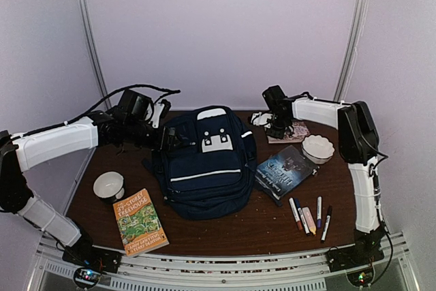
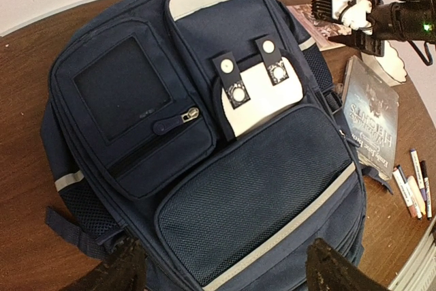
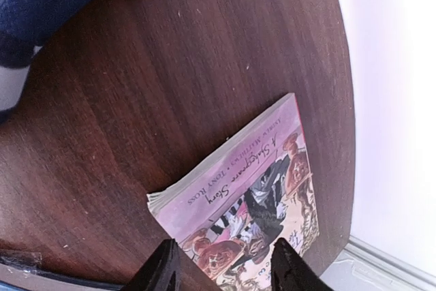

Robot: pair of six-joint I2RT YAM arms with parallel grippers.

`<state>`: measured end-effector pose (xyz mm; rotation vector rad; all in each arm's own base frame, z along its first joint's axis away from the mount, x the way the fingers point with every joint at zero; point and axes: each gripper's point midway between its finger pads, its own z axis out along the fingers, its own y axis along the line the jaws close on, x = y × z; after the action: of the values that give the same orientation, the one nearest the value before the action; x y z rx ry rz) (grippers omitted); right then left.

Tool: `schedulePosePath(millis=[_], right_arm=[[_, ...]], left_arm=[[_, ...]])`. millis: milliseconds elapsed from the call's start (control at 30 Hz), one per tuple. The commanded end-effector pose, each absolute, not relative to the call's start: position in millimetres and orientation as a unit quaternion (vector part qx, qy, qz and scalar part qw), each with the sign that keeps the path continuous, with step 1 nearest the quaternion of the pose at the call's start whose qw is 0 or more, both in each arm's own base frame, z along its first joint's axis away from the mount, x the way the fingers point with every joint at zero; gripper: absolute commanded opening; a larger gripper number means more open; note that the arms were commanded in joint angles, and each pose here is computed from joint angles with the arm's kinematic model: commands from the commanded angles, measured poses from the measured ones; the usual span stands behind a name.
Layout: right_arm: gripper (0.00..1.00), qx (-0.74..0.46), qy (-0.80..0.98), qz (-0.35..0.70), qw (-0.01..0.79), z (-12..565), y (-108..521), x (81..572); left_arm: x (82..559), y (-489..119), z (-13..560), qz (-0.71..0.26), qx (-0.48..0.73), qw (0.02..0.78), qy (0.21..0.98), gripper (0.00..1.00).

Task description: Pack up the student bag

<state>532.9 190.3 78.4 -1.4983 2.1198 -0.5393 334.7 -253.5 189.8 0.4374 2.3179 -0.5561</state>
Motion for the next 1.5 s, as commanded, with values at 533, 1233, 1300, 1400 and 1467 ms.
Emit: schedulePosePath(millis=[533,1233,1300,1400,1467], right_arm=[[0.49,-0.563,0.796,-0.138,0.174,35.2,191.2,528.0],[0.13,-0.513,0.838,-0.09,0.16,35.6,185.0,543.0],[0.04,-0.504,0.842,-0.089,0.173,38.4,184.2,544.7],[0.0,-0.49,0.839,-0.095,0.216,59.9,186.2,552.5],[0.0,-0.482,0.837,-0.096,0.242,78.7,188.1,555.6]], left_arm=[[344.8,-264.8,191.5,-0.222,0.178,0.359,0.889,0.83],[346.0,-267.6,189.6,-0.225,0.176,0.355,0.89,0.83],[345.2,-267.5,189.9,-0.227,0.175,0.354,0.89,0.83],[343.6,-265.9,190.7,-0.227,0.174,0.355,0.89,0.83],[342.2,-264.5,190.7,-0.226,0.173,0.356,0.89,0.83]])
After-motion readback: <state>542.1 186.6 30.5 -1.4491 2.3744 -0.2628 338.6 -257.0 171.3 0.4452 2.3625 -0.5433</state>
